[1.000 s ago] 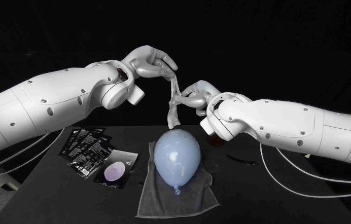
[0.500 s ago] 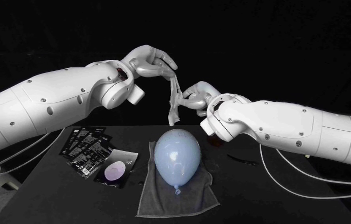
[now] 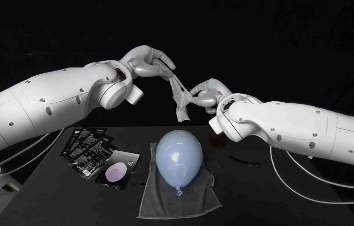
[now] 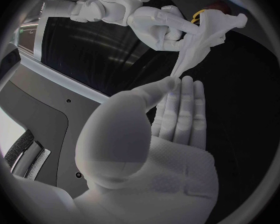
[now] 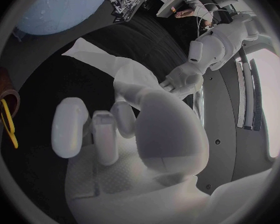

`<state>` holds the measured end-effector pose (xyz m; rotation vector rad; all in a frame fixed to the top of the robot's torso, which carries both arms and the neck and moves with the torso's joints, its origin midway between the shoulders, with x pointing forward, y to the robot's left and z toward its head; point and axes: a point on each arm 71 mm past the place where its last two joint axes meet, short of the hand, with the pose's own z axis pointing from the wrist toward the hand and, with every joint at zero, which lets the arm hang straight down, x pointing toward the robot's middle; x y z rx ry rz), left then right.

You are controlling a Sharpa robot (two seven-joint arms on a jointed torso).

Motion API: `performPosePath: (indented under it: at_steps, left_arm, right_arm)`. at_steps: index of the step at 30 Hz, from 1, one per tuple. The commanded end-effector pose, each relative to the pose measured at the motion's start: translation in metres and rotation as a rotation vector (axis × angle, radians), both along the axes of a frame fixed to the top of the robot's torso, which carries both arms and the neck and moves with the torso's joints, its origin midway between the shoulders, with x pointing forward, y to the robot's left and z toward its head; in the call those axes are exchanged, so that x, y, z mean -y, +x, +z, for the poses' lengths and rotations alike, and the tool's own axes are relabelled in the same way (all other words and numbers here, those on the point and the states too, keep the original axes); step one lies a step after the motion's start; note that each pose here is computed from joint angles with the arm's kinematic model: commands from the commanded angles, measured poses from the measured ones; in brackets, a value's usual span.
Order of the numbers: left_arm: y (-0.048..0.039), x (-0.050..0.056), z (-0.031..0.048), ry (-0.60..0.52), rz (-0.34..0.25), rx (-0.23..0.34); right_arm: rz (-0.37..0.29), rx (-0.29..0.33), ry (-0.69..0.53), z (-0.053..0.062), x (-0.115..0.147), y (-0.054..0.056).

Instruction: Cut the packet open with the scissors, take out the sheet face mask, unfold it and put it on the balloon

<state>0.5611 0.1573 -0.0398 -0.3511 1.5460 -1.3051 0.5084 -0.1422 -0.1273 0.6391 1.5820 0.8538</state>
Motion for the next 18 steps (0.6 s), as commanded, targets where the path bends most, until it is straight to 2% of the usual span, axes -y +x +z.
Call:
performPosePath:
  at_steps: [1, 5, 10, 18]
  left_arm:
    - [0.0018, -0.004, -0.0021, 0.004, 0.013, 0.011]
    - [0.0043, -0.009, -0.008, 0.017, 0.027, 0.012]
    - [0.0083, -0.016, -0.0162, 0.039, 0.047, 0.019]
    - [0.013, -0.022, -0.0245, 0.059, 0.066, 0.03]
  right_arm:
    - [-0.004, 0.047, 0.012, 0.006, 0.006, 0.0]
    - [0.012, 0.049, -0.004, 0.011, 0.013, 0.0]
    - [0.072, 0.029, -0.073, 0.021, 0.018, 0.004]
    - [0.217, 0.004, -0.343, 0.044, 0.016, 0.019]
